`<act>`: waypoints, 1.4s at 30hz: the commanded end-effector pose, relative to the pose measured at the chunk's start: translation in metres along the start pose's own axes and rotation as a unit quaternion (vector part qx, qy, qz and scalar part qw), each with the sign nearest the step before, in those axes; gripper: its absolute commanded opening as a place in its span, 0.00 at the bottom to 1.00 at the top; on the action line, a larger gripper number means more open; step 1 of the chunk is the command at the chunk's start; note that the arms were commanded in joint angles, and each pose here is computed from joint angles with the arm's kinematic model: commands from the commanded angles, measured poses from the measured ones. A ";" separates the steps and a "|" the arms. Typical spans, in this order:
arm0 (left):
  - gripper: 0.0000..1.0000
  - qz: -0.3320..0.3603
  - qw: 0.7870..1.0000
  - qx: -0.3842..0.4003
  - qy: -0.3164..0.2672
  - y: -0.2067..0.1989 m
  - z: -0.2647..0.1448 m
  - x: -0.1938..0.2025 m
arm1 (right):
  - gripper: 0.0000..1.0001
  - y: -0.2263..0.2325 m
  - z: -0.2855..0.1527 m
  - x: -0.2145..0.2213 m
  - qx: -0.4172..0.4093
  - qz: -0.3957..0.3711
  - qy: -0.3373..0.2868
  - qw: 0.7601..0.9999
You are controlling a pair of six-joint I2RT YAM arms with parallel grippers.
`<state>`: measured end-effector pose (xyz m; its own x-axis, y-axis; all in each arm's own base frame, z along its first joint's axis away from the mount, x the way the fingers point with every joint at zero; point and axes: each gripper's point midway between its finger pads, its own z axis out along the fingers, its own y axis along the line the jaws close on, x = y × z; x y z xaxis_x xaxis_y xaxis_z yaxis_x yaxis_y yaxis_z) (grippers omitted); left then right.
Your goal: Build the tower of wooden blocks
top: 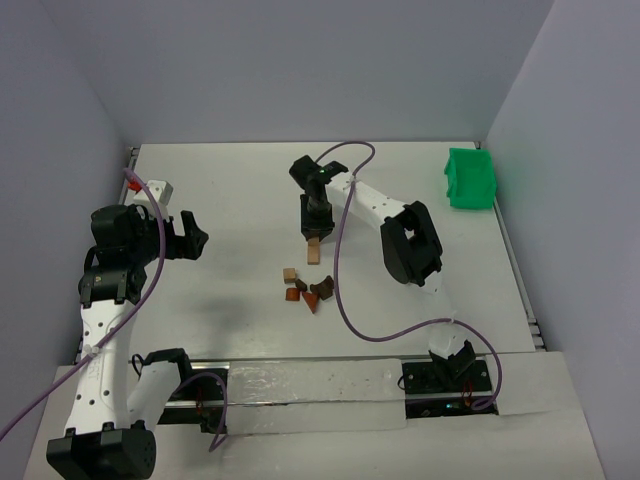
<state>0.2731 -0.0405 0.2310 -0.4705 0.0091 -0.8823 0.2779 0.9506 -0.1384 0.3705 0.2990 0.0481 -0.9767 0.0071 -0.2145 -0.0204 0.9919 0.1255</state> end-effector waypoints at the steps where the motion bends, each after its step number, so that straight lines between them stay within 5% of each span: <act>1: 0.99 0.007 1.000 0.000 -0.027 -0.001 -0.001 -0.014 | 0.31 0.003 -0.006 -0.009 -0.005 0.010 -0.014 1.000; 7: 0.99 0.007 1.000 0.000 -0.026 -0.001 -0.001 -0.013 | 0.42 0.003 -0.005 -0.008 -0.004 0.010 -0.012 1.000; 18: 0.99 0.008 1.000 0.000 -0.027 -0.001 -0.001 -0.014 | 0.87 0.010 -0.007 -0.001 -0.027 0.006 0.001 1.000; 35: 0.99 0.014 0.999 0.010 -0.033 -0.006 -0.006 -0.016 | 0.95 0.021 -0.102 0.010 -0.094 -0.057 -0.086 0.990; 42: 0.99 0.019 0.999 0.035 -0.035 -0.016 -0.009 -0.017 | 0.96 0.033 -0.138 0.031 -0.177 -0.179 -0.089 0.964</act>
<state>0.2698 -0.0438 0.2365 -0.4518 0.0115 -0.8921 0.2970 0.9448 -0.1382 0.3208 0.3022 0.1613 -0.9059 -0.1436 -0.3983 -0.2727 0.9176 0.2892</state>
